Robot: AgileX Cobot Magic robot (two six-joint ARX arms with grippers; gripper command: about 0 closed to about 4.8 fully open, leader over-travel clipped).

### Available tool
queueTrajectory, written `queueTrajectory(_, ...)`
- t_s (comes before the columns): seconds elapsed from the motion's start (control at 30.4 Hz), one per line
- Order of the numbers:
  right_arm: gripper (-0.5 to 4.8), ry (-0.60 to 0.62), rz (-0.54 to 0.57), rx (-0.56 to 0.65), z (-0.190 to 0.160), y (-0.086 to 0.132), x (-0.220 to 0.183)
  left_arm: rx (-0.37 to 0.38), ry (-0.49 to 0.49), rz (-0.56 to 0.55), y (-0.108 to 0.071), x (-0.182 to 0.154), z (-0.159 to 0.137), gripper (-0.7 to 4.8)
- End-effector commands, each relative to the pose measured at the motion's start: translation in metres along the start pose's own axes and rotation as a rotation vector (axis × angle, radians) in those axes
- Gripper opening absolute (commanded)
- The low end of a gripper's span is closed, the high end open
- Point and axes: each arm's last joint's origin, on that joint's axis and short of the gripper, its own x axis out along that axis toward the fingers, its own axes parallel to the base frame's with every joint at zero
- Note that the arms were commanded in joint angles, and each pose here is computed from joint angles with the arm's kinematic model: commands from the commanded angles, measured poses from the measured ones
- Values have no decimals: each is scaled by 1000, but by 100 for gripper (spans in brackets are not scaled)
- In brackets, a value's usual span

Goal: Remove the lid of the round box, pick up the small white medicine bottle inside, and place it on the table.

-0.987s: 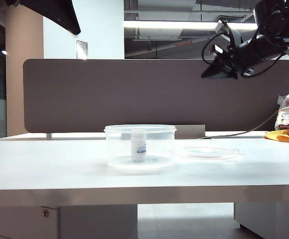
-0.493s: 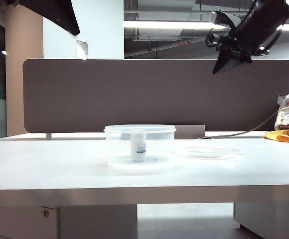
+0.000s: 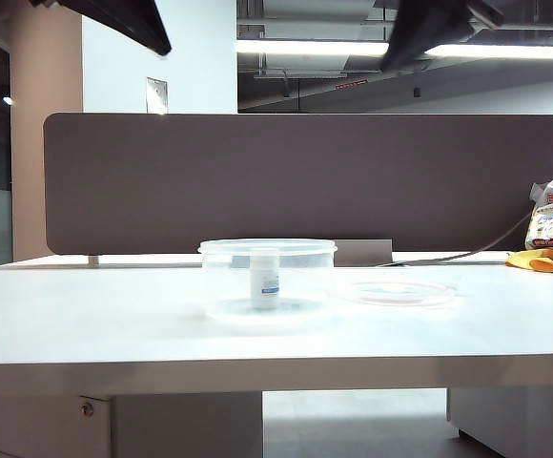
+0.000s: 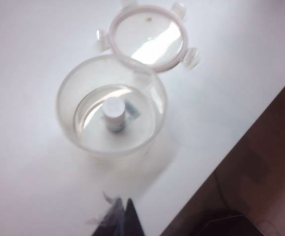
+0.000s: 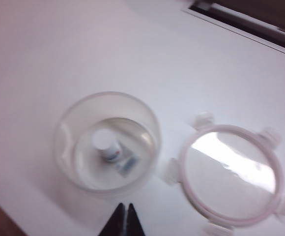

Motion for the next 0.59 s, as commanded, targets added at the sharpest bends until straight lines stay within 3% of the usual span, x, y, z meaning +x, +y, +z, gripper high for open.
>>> queueTrajectory(0.03, -9, -8, 35, -31, 3, 16, -7, 4, 7, -32, 4, 18, 3, -6)
queueTrajectory(0.33, -9, 30, 55, -29, 0, 24, -5, -25, 59, -67, 16, 63, 6, -6)
queueTrajectory(0.59, -9, 40, 56, -26, -1, 24, -5, -86, 66, -119, 25, 88, 39, -5)
